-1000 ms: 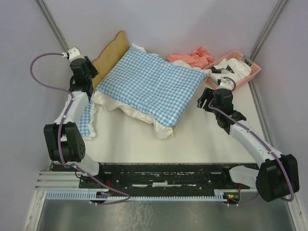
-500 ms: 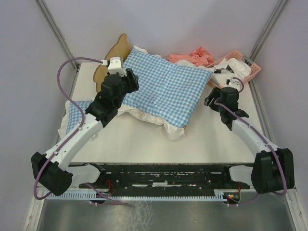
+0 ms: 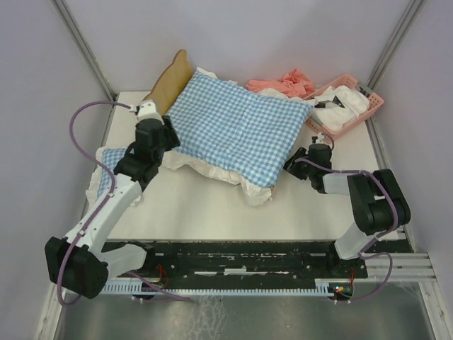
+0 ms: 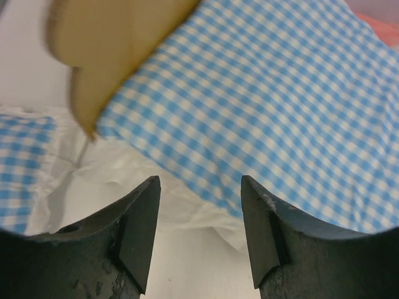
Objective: Set up the pet bed
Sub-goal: Adjust the bed frame at the center of the board.
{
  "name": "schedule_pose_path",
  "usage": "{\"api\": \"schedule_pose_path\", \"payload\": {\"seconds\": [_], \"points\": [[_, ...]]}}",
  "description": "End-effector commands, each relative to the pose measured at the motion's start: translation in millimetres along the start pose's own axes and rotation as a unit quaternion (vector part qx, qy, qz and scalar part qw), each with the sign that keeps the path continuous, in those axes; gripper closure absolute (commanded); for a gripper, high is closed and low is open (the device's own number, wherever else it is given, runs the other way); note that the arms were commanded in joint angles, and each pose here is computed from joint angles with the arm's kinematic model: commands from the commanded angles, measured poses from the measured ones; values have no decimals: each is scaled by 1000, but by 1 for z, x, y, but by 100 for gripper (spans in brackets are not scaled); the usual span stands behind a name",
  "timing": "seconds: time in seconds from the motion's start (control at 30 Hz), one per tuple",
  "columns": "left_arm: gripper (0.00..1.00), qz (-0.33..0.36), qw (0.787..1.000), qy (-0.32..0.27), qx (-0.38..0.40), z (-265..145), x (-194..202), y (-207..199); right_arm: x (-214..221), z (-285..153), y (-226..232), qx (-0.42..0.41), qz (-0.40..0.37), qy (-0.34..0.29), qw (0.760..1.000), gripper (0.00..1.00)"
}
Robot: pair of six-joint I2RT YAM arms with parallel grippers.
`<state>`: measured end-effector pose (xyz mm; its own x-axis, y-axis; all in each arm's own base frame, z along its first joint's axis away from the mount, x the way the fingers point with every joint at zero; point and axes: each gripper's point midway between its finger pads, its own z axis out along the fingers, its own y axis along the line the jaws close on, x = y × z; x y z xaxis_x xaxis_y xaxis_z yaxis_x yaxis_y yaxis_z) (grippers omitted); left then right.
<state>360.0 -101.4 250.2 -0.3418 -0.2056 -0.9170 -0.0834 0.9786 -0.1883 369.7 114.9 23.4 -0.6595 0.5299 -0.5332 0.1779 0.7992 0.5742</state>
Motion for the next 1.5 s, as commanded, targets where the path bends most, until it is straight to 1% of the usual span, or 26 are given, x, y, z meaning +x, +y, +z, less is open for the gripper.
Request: {"api": "schedule_pose_path", "payload": {"seconds": [0.0,0.13,0.17,0.2,0.23,0.3,0.37,0.43,0.5,0.6,0.67,0.7,0.73,0.83,0.97,1.03,1.1,1.17,1.2,1.23,1.3,1.37,1.4,1.47], "points": [[39,-80,995,-21,-55,10,-24,58,4,15,47,-95,-11,-13,995,59],[37,-108,983,-81,-125,13,-48,104,19,24,56,-118,-7,-7,993,59],[36,-117,979,-102,-133,15,-57,113,22,25,57,-124,-2,-4,992,59],[36,-119,978,-107,-137,17,-57,117,23,26,58,-131,6,-4,991,59],[36,-127,974,-124,-138,22,-65,123,25,25,59,-139,11,-4,990,59],[36,-124,974,-135,-131,36,-67,127,30,21,62,-156,20,-4,988,59],[36,-119,971,-146,-147,51,-72,137,40,16,64,-166,20,2,986,60],[36,-114,967,-157,-166,66,-79,147,49,11,62,-164,16,9,986,60],[36,-102,968,-162,-160,84,-84,147,58,6,59,-157,10,11,987,60],[38,-78,979,-156,-110,112,-90,132,73,0,61,-155,-12,19,988,60],[46,-56,982,-162,-76,125,-92,121,85,-6,69,-166,-32,29,985,59],[50,-48,982,-170,-63,129,-95,118,91,-8,73,-171,-42,35,984,59],[53,-40,982,-178,-49,132,-97,114,102,-11,79,-177,-59,45,981,59],[55,-27,978,-209,-7,141,-112,101,137,-16,96,-195,-109,81,971,58],[60,-33,976,-207,65,167,-111,76,174,-33,105,-225,-128,96,961,58],[60,-52,975,-202,82,181,-111,70,191,-44,107,-231,-139,104,957,58],[60,-64,973,-202,96,190,-109,66,209,-55,120,-249,-163,117,947,58],[57,-65,971,-203,112,193,-110,60,221,-65,131,-256,-189,131,939,57],[54,-69,971,-200,112,194,-110,59,225,-68,129,-242,-204,141,938,57],[51,-78,972,-198,105,194,-112,61,223,-72,127,-225,-217,138,940,56],[45,-97,974,-188,83,190,-116,67,206,-78,119,-182,-238,106,948,55],[42,-113,975,-181,53,182,-119,76,172,-92,114,-143,-251,54,956,51],[40,-129,976,-175,20,177,-116,87,150,-99,106,-103,-260,23,960,45],[38,-141,974,-176,-20,164,-119,101,108,-120,111,-77,-271,-33,959,30]]}}
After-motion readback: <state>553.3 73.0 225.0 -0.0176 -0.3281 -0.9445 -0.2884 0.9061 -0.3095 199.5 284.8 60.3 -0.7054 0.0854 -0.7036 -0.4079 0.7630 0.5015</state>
